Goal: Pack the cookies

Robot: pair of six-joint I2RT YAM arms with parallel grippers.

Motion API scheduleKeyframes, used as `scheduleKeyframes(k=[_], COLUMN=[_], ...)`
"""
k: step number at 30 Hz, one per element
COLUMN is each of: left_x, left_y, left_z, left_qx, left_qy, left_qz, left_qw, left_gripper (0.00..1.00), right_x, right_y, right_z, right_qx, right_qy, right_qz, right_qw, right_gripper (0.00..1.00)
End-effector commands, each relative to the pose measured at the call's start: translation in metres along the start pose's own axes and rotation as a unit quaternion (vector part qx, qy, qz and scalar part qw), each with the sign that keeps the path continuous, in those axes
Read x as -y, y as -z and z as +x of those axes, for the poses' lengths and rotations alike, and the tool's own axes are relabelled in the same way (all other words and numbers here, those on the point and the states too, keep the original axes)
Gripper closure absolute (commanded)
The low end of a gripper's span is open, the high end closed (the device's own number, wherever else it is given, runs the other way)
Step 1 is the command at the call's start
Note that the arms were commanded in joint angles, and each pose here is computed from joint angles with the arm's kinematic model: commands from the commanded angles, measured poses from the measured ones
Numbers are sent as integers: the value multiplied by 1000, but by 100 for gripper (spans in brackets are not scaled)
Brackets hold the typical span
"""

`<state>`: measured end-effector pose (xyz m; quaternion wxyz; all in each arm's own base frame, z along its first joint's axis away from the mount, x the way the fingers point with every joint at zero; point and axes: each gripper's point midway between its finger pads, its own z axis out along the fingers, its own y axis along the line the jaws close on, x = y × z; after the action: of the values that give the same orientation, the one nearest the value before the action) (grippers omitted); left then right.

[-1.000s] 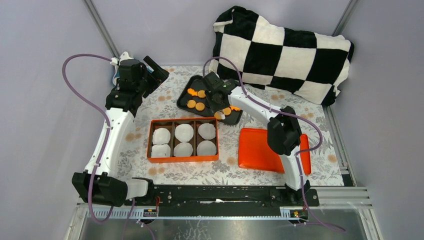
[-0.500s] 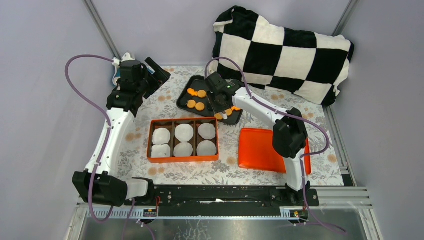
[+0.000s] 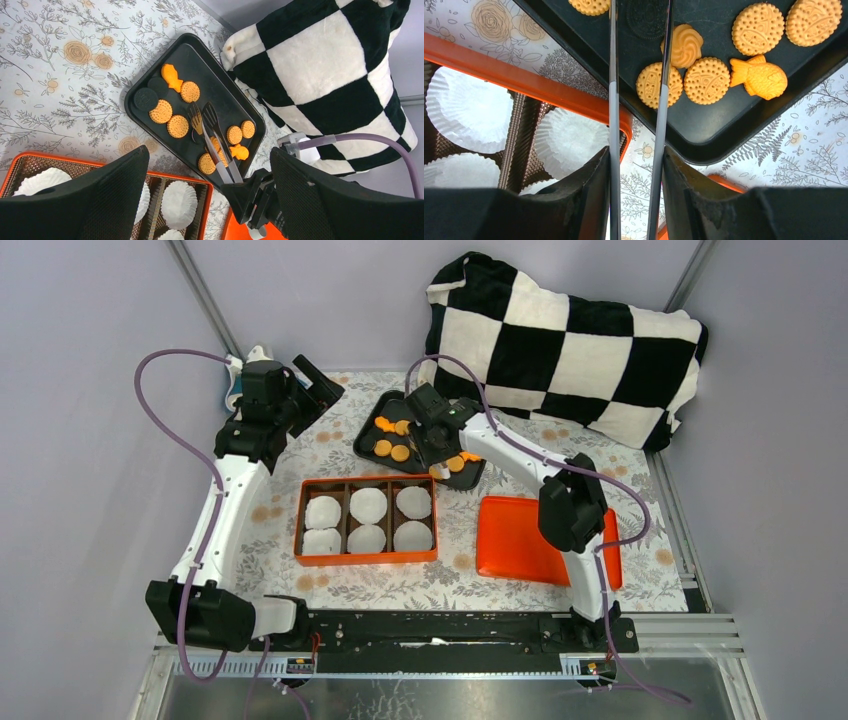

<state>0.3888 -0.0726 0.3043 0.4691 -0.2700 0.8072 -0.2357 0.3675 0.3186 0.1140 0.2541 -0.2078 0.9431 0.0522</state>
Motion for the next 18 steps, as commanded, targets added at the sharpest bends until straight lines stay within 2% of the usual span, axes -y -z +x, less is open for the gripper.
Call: scheduleKeyframes(k=[1, 5, 8, 18], left_x=[7, 8, 7, 4], left_y=[-5, -4, -4, -9], left_z=[-3, -3, -1, 5], left_qx=[7, 6, 3, -6], left_qy=[-3, -4, -3, -3], left_qz=[21, 23, 24, 22], left_qw=[1000, 1000, 1000, 1000], left_gripper=[6, 6, 6, 6], right_x=[-7, -8, -6, -10], right_y=[2, -1, -5, -20], right_z=[-13, -13, -13, -21], right_qx=[11, 8, 7, 5], right_qy=[5, 5, 5, 3], right_qz=[-8, -9, -1, 3], right_qw=[1000, 1000, 1000, 1000], right_gripper=[55, 52, 45, 49])
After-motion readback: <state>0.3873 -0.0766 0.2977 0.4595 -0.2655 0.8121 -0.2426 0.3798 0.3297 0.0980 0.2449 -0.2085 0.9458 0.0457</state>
